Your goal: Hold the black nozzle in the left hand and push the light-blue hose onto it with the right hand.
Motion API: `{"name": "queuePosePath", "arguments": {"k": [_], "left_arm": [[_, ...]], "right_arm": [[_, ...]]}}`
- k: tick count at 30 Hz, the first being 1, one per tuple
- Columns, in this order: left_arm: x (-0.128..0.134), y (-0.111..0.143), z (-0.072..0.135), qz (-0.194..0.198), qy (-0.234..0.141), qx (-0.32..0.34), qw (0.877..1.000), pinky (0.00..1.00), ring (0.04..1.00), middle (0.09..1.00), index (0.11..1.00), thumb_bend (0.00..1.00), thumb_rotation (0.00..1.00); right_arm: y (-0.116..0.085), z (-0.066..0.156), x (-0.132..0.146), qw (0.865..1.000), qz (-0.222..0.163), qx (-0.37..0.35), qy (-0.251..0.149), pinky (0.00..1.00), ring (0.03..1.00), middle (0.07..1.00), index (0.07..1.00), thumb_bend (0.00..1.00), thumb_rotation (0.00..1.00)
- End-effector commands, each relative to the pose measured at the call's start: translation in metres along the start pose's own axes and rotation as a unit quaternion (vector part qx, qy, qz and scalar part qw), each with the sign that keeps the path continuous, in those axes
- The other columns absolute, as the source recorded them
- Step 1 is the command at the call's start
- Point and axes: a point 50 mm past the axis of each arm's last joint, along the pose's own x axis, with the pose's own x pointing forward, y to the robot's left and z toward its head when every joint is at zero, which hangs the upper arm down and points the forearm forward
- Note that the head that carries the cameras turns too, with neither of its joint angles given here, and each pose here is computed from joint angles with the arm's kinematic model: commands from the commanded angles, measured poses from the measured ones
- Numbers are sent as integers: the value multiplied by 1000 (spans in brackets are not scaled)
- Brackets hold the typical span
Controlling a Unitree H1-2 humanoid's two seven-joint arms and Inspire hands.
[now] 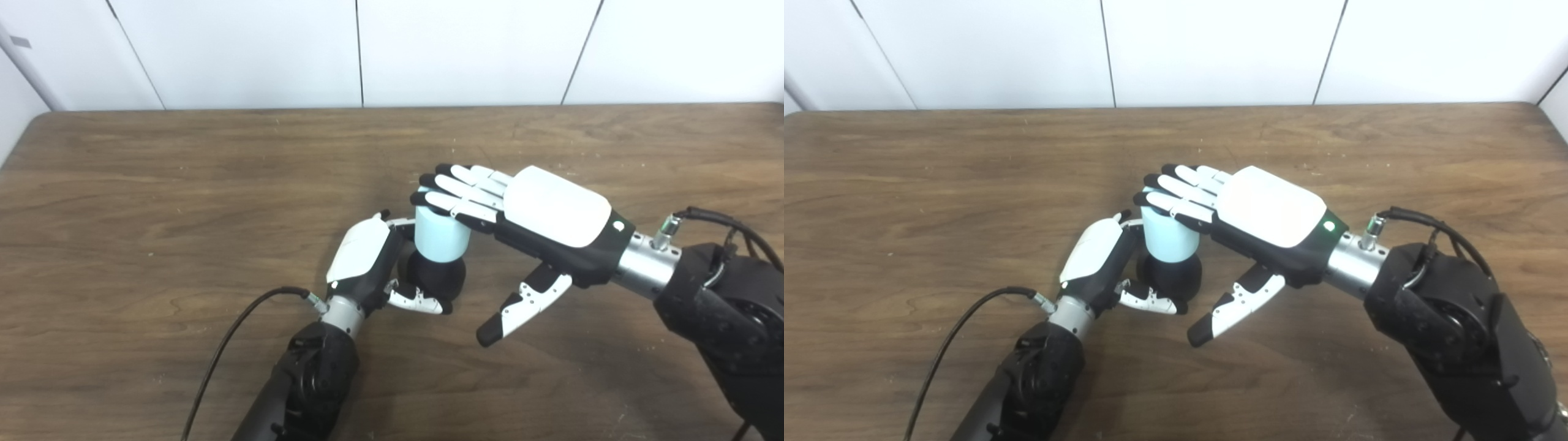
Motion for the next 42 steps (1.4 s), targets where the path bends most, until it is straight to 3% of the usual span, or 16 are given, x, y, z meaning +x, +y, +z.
{"name": "queuePosePath", "arguments": {"k": [1,20,42], "left_arm": [[-19,-26,-34,-82,83,12,993,1000,813,551,441,512,0],[-20,-23,-33,-87,83,12,993,1000,807,548,443,513,0],[-20,-23,-32,-86,83,16,993,1000,813,546,444,514,0]], "right_arm": [[16,-12,-8,998,60,5,26,982,1000,994,960,710,942],[29,-20,-6,998,57,15,31,983,1000,998,970,702,939],[43,-14,-6,995,84,32,30,982,1000,1000,967,693,936]]}}
